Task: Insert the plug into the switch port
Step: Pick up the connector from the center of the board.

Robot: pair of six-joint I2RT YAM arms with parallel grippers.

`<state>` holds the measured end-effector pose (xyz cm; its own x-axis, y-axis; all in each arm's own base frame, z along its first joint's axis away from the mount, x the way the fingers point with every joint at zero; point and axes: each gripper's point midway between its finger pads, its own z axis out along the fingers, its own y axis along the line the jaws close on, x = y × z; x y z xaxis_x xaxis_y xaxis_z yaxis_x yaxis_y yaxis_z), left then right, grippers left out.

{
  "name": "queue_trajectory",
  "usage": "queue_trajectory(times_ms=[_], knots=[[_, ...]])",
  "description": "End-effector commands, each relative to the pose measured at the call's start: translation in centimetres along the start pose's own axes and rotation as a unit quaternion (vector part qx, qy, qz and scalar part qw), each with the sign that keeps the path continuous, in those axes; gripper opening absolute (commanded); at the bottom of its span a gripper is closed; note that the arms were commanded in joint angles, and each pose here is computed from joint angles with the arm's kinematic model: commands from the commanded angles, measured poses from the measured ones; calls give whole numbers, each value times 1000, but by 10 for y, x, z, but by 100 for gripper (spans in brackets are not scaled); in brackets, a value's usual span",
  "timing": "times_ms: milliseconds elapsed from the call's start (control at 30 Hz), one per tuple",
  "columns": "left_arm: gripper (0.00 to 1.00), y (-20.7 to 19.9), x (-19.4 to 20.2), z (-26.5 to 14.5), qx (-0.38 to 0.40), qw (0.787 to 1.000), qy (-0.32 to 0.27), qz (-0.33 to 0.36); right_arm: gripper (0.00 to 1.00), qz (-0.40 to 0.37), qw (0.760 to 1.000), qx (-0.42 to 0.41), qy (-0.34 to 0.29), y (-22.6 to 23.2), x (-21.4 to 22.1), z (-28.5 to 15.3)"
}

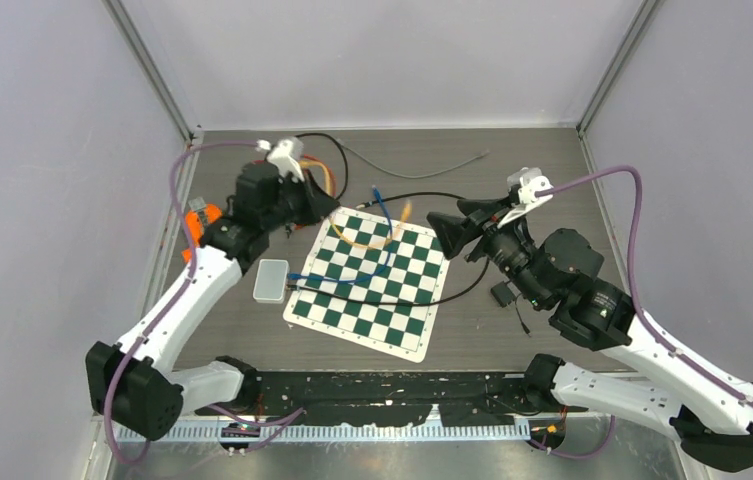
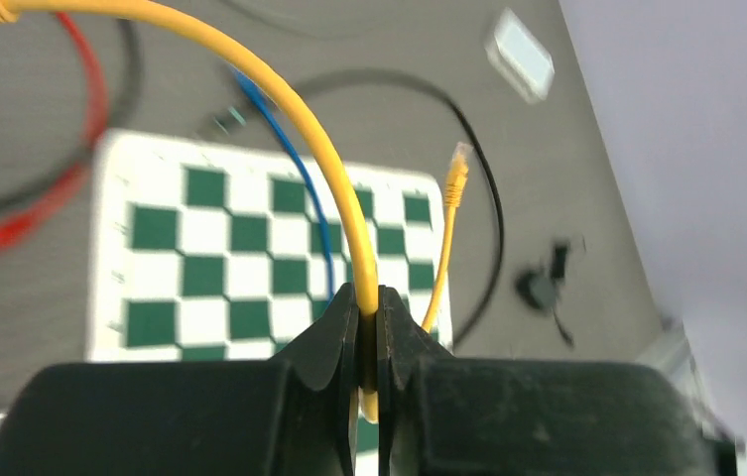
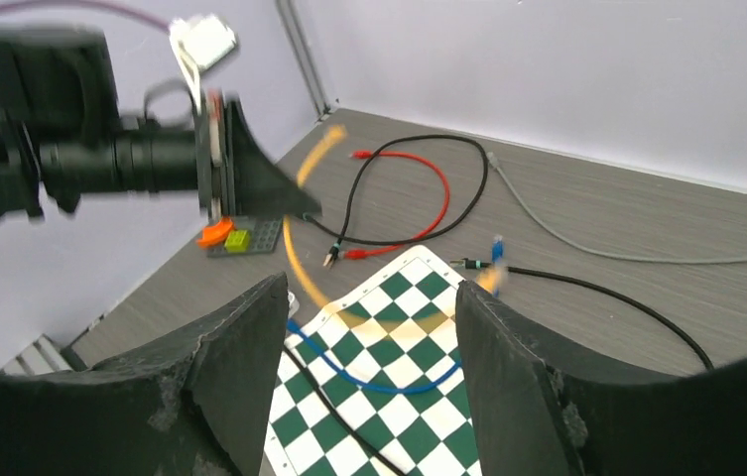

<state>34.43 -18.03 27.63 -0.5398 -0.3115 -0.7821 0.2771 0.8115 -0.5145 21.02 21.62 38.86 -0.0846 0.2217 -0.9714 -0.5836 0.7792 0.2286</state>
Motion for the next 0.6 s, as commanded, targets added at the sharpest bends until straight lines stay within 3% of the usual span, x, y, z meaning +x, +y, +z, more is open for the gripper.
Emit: queue_trajectory(times_ms=[0,300,567], knots=[[0,-65,43,-13,127,990,31,56,70,41,998,27,-29,-5,-13,7],[0,-102,117,-31,191,967,49,163,71,111,992,5,56,13,41,39],[0,-109,137,-36,185,955,51,224,71,203,975,33,87,6,77,59]])
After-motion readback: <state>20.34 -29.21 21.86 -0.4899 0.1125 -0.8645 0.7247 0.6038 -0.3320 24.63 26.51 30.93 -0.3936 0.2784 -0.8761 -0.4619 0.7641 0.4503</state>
